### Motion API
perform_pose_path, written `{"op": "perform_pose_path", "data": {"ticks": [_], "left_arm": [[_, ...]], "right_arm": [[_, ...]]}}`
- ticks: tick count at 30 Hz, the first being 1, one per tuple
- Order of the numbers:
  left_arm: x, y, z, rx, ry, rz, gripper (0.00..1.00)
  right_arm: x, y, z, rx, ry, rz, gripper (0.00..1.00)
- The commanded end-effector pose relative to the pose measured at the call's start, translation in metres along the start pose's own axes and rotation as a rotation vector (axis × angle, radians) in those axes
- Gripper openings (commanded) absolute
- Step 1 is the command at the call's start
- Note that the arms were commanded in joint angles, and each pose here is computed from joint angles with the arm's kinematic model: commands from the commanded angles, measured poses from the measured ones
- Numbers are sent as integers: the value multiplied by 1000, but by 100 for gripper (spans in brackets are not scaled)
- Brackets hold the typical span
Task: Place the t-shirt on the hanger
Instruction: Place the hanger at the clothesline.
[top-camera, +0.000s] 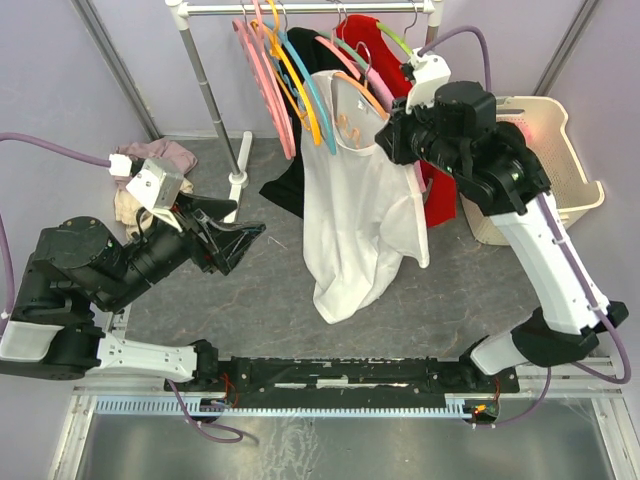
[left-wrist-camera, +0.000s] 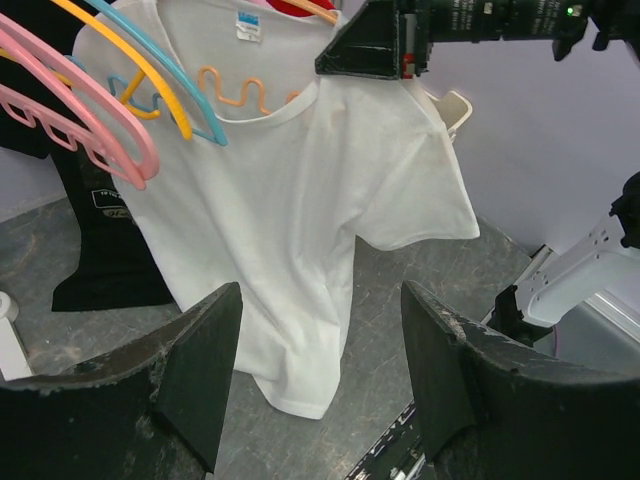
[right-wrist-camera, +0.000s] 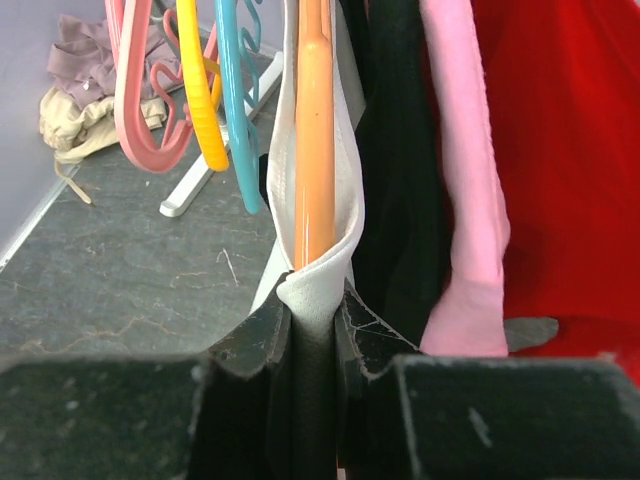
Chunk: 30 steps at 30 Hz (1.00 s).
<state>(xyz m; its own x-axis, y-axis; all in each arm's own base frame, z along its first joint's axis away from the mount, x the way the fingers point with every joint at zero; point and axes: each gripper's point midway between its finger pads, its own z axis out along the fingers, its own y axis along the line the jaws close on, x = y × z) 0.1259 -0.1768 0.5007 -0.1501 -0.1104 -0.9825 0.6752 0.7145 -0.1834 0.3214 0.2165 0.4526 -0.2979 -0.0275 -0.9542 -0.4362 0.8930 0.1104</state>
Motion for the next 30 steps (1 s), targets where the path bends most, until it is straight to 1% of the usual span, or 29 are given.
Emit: {"op": "perform_pose_path", "data": {"ticks": [1, 9, 20, 30], "left_arm": [[-3, 0, -1, -7, -7, -46, 70], [-5, 0, -1, -11, -4, -42, 70], [-9, -4, 0, -1, 2, -40, 70], [-5, -5, 1, -2, 21, -45, 70]], "right_arm": [[-67, 18, -8, -136, -211, 56, 1], [-83, 16, 19, -159, -236, 77, 1], [-103, 24, 56, -196, -300, 77, 1], [-119, 26, 87, -192, -360, 86, 1]]}}
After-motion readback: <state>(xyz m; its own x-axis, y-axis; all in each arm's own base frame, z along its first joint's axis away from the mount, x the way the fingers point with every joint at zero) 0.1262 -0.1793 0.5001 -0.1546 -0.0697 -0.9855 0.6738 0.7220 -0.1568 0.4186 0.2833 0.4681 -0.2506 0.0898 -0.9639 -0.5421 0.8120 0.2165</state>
